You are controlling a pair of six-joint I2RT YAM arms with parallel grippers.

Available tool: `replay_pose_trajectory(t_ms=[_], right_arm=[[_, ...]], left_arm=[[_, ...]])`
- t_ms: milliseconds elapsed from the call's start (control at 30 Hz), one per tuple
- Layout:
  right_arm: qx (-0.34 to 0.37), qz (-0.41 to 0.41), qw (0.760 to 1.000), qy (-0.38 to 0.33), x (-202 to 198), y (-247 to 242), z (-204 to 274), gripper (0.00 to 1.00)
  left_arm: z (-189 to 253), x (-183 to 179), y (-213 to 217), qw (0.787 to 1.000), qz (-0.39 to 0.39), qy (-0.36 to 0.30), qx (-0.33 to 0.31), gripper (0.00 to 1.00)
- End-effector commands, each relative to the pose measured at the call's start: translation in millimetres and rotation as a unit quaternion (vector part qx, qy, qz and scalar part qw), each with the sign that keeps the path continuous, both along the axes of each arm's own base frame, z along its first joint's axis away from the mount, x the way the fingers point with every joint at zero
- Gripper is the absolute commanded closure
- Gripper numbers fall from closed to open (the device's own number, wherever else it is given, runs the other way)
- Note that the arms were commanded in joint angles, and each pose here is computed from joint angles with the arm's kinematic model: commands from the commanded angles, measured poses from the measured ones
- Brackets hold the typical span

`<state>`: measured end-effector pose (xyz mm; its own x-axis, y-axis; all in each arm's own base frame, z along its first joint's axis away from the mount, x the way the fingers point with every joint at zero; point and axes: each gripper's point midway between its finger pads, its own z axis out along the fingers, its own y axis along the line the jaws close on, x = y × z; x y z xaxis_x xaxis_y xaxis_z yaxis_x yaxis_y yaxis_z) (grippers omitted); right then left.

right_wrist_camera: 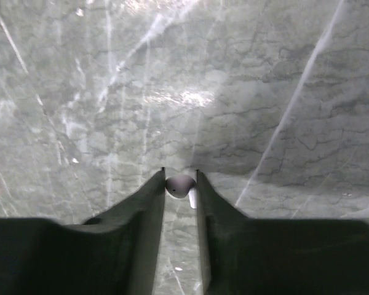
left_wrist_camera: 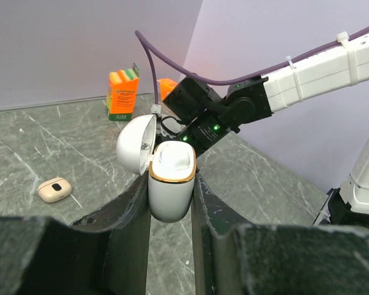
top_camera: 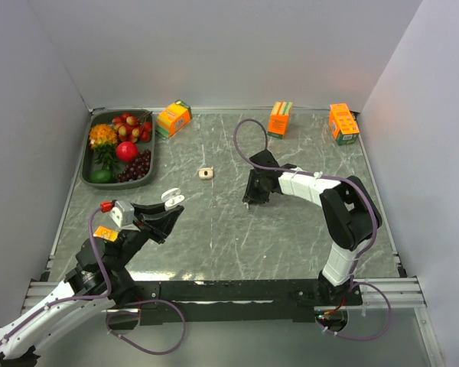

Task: Insert the wireless bluetooth earbuds into the charging case
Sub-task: Adjust the earbud at the center of the board.

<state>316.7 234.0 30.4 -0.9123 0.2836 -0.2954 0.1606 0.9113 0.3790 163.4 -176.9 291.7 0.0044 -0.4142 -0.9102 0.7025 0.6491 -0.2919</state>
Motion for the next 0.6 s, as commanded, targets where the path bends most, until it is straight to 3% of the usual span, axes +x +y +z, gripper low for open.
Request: replay_pose_trajectory(t_ms=[0,233,567], right_arm=[[-0.005,-0.023,1.0,-0.013,13,0,9,0.6],[-0.027,-0.024,0.999,-0.01,11,-7,5,0.5],[-0.125,0.047,0.985,-0.109,33,-18,58,0.46]], left_arm=[[23,-4,6,0.999,0.002,-0.019,-0.035,0.99],[24,-4,5,0.999,-0.002,-0.019,-0.035,0.99],[23,-4,2,0.999,-0.006,-0.016,-0.033,0.99]])
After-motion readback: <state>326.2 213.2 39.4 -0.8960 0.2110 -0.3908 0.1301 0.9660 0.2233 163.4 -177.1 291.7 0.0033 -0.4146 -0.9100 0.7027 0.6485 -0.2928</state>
